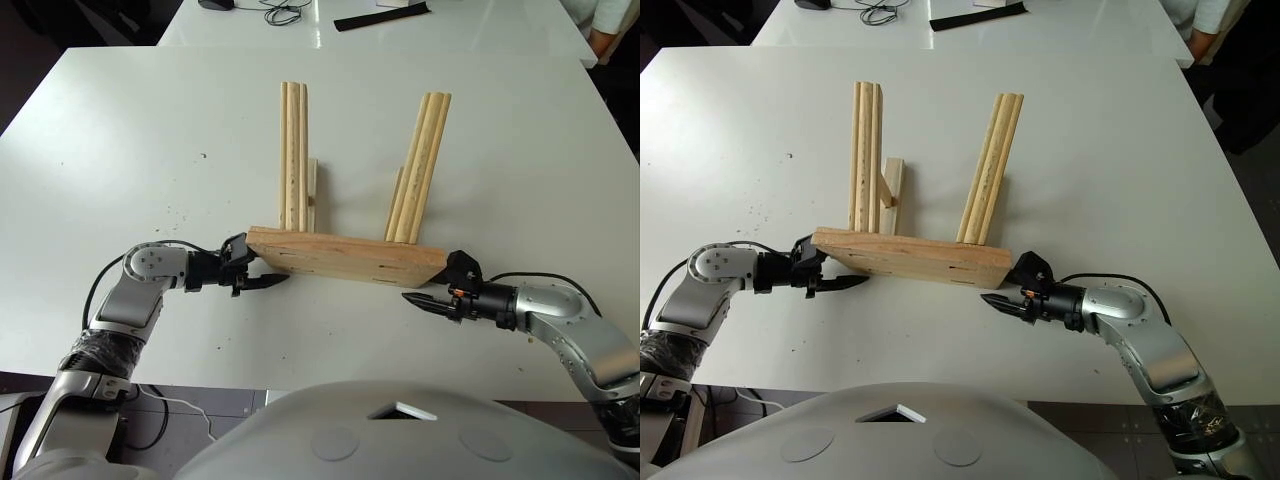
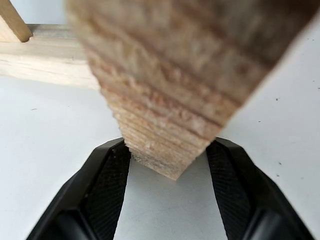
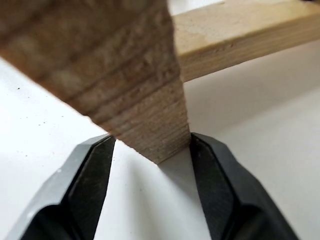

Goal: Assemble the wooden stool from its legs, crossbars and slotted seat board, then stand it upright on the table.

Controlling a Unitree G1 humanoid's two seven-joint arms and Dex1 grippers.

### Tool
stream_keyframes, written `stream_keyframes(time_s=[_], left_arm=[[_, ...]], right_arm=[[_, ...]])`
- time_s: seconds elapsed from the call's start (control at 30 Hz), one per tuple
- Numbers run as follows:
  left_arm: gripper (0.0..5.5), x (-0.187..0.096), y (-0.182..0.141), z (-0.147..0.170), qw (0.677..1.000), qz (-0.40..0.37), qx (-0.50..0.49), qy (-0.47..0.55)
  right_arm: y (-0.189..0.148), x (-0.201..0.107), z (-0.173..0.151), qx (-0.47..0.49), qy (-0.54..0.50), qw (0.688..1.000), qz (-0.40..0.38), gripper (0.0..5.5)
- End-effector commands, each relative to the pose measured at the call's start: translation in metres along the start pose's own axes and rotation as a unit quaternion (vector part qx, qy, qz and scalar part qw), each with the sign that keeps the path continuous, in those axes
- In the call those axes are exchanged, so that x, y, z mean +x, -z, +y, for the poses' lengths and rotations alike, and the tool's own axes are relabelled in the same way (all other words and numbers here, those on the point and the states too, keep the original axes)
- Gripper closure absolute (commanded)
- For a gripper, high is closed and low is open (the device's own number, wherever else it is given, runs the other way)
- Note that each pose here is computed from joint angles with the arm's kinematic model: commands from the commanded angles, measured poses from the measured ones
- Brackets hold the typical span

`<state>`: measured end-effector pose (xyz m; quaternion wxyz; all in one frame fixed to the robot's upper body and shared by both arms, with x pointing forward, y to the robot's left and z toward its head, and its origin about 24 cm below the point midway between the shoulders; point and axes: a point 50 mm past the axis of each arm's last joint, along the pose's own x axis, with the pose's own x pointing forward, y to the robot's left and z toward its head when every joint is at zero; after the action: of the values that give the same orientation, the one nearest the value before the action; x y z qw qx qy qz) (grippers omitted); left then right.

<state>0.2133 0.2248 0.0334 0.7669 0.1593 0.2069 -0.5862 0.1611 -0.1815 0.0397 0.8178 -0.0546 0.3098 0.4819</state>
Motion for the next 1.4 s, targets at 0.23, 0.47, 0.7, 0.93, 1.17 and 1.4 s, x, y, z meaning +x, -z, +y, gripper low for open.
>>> stream_keyframes(time_s=[0.23, 0.47, 0.7, 0.93, 1.17, 1.4], left_arm=[[3.55, -0.021, -0.035, -0.018, 0.998, -0.04, -0.03, 0.04], [3.55, -0.051, -0.079, -0.053, 0.99, -0.067, -0.063, 0.106], [3.55, -0.084, -0.132, -0.068, 0.979, -0.112, -0.097, 0.142], [3.55, -0.103, -0.177, -0.072, 0.945, -0.12, -0.198, 0.229], [3.55, -0.092, -0.173, -0.056, 0.896, -0.107, -0.353, 0.247], [3.55, -0.063, -0.136, -0.032, 0.882, -0.074, -0.438, 0.156]], right_arm=[[-0.026, -0.02, 0.024, -0.018, -0.021, 0.999, -0.044, 3.9], [-0.055, -0.054, 0.046, 0.034, -0.065, 0.994, -0.08, 3.9], [-0.094, -0.097, 0.066, 0.122, -0.163, 0.971, -0.123, 3.9], [-0.121, -0.132, 0.062, 0.168, -0.306, 0.93, -0.119, 3.9], [-0.132, -0.149, 0.027, 0.312, -0.347, 0.884, -0.004, 3.9], [-0.119, -0.101, -0.014, 0.285, -0.124, 0.947, -0.079, 3.9]])
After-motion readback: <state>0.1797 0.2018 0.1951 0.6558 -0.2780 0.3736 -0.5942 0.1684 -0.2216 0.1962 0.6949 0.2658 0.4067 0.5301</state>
